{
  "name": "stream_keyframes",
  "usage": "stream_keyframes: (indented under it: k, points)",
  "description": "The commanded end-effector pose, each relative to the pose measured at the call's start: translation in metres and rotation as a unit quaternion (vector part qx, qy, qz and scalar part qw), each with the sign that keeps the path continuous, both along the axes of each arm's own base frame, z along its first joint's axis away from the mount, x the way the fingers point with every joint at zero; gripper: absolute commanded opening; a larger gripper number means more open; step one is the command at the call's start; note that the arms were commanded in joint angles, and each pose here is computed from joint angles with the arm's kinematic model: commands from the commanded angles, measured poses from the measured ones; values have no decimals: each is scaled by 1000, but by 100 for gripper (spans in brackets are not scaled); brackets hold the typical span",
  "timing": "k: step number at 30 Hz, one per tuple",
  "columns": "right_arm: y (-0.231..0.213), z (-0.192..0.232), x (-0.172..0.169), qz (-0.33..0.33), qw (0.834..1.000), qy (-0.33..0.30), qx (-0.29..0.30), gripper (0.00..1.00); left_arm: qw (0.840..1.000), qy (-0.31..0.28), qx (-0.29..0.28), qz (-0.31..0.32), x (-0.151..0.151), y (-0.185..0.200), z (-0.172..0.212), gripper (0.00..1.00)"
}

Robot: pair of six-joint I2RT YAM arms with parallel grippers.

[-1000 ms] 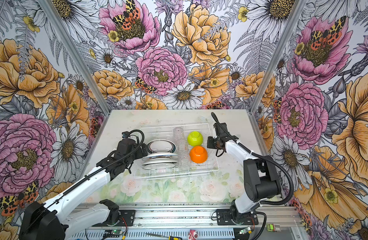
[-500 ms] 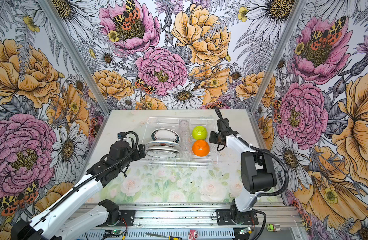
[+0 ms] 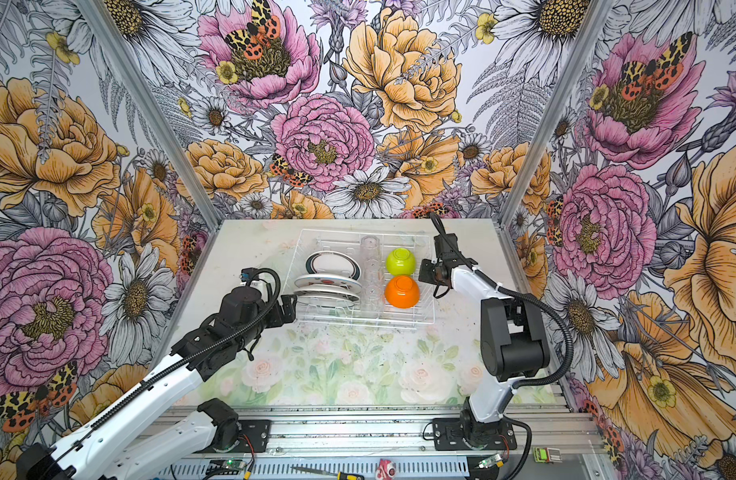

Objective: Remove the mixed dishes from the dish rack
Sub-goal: 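Raise the left gripper over the plates while the right gripper moves over the bowls, then lower the left gripper onto the rim of the nearest white plate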

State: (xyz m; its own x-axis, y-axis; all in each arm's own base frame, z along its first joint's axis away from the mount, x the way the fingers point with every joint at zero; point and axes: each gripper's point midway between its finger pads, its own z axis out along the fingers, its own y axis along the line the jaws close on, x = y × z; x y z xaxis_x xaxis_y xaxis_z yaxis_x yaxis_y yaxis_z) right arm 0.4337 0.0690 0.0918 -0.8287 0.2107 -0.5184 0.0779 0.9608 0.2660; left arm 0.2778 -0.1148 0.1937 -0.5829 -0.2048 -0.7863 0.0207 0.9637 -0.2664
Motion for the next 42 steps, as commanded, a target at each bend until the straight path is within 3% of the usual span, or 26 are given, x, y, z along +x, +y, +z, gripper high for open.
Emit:
stream_keyframes:
  k: [1,16,34,42]
  points:
    - [-25,7,3,6,997,-22,-70,0,1000,-3,2,-21,0,-8,5,99]
    - [-13,3,-19,69,992,-23,-102,0,999,-6,-1,-52,1,-27,11,99]
    - [28,7,-27,144,984,-37,-100,0,996,-8,-19,-88,-15,-34,10,99]
    - [29,1,-28,127,987,-27,-97,0,995,-7,-23,-97,-20,-34,7,99]
